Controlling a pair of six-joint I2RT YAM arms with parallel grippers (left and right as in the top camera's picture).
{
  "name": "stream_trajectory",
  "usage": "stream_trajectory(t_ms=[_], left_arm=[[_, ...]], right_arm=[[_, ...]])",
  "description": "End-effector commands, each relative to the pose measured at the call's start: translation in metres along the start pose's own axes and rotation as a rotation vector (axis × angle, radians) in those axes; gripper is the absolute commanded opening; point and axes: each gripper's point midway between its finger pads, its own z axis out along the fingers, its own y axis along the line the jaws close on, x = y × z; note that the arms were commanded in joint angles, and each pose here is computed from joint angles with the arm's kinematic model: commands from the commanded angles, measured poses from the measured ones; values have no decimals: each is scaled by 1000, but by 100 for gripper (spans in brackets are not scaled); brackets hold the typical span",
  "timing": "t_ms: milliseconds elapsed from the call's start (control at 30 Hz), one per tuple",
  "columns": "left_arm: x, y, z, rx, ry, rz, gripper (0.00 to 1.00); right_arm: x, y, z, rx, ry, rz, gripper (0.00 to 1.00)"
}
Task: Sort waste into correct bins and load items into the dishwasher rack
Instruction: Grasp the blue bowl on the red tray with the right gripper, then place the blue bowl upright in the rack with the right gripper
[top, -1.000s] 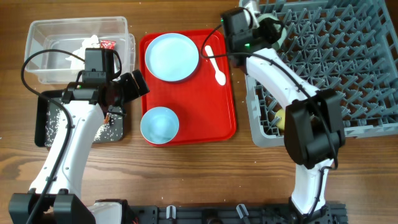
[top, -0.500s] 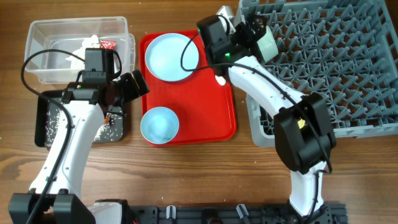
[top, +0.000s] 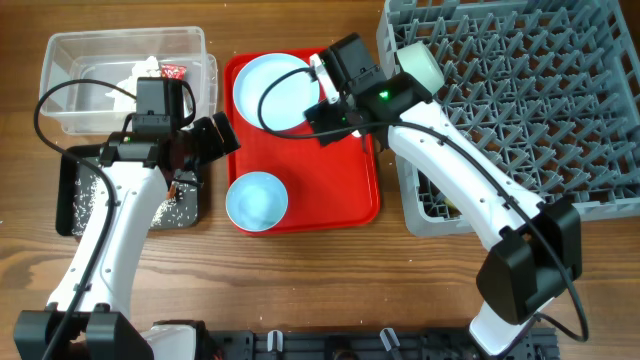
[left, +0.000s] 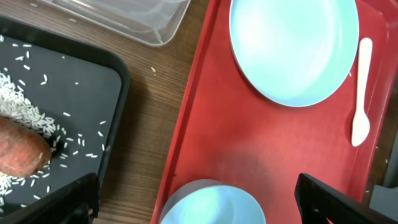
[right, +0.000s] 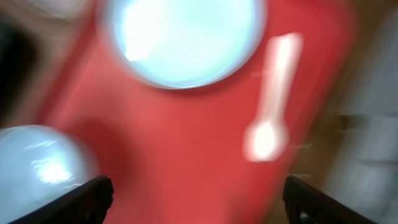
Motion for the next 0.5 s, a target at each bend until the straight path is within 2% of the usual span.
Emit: stream_trajectory(t_ms=[0, 133, 233, 400, 467], left_arm=[[-17, -3, -9, 11, -69, -6, 100], [-39, 16, -23, 18, -99, -87, 100], [-59, 53, -44, -28, -125, -231, 100], [-65, 104, -55, -88, -146, -444, 100], [-64, 110, -56, -96, -145, -468, 100]], right_arm=[[10, 70, -6, -362, 91, 248, 84], [30, 96, 16, -360, 197, 313, 75], [56, 118, 49, -292, 305, 387, 69], [90, 115, 87, -111, 387, 441, 65], [100, 114, 99, -91, 422, 460, 60]])
